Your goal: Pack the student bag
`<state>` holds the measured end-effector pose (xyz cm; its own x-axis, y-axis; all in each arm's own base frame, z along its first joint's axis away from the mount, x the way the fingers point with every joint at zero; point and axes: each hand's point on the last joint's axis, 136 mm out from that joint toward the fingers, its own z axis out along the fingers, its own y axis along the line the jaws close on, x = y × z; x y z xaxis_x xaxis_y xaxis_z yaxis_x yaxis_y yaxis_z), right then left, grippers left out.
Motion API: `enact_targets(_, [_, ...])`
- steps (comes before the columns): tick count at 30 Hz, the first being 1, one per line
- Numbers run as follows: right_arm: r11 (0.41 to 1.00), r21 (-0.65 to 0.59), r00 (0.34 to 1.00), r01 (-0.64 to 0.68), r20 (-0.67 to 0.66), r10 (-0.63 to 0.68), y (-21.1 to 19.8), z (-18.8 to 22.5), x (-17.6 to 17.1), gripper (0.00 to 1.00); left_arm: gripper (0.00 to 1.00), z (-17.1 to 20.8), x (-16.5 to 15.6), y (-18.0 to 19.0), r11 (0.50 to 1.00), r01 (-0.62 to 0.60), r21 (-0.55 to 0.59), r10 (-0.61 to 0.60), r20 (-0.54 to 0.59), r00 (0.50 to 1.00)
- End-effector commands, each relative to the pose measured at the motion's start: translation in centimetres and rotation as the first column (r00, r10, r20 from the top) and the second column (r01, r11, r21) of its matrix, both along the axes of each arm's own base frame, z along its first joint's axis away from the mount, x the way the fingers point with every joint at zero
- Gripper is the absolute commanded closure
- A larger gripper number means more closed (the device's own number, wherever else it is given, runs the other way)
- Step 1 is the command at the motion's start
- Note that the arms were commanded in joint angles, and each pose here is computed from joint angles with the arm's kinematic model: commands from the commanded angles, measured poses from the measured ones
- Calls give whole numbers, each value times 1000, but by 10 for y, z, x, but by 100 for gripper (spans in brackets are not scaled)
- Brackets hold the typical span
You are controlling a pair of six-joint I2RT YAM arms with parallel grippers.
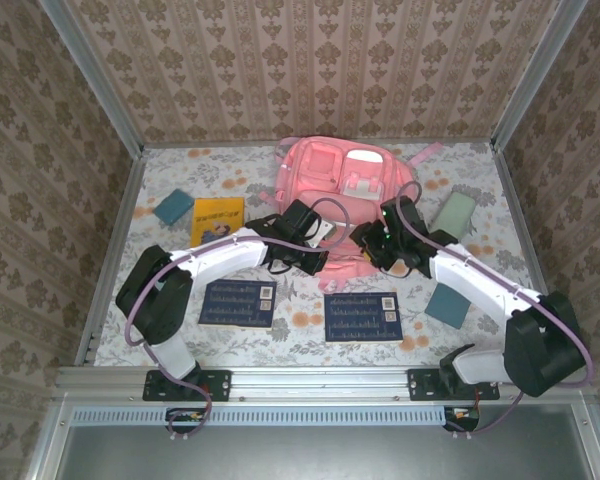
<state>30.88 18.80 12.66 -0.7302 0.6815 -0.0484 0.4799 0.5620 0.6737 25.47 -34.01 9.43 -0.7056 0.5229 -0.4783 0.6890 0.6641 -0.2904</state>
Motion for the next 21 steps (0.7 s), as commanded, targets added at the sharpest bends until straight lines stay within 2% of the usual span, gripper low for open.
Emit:
enact_targets(1, [999,32,994,12,-109,-9,11,-27,-17,52,100,11,0,-14,999,9,-52,-9,-2,1000])
enact_targets(6, [999,35,993,-18,-120,22,35,-40,-7,48,100,15,-3,-13,998,14,-57,-14,1,1000])
enact_targets(10, [1000,29,991,2,-135,2,37,-54,1,50,100,17,-5,-9,998,10,-56,-9,6,1000])
enact_targets(12, [1000,30,989,-5,-147,9,40,-62,2,59,100,18,-6,-8,999,8,-53,-8,7,1000])
enact_targets(15, [1000,0,989,-11,-147,11,34,-66,3,87,100,16,-5,-2,1000,0,-25,1,16,1000])
enact_targets(17, [999,-36,991,-11,-137,6,24,-64,4,100,100,13,-3,5,1000,-7,13,7,27,1000])
enact_targets(21, [997,-80,995,-7,-101,-1,4,-51,9,100,100,3,10,27,993,-53,103,49,39,998])
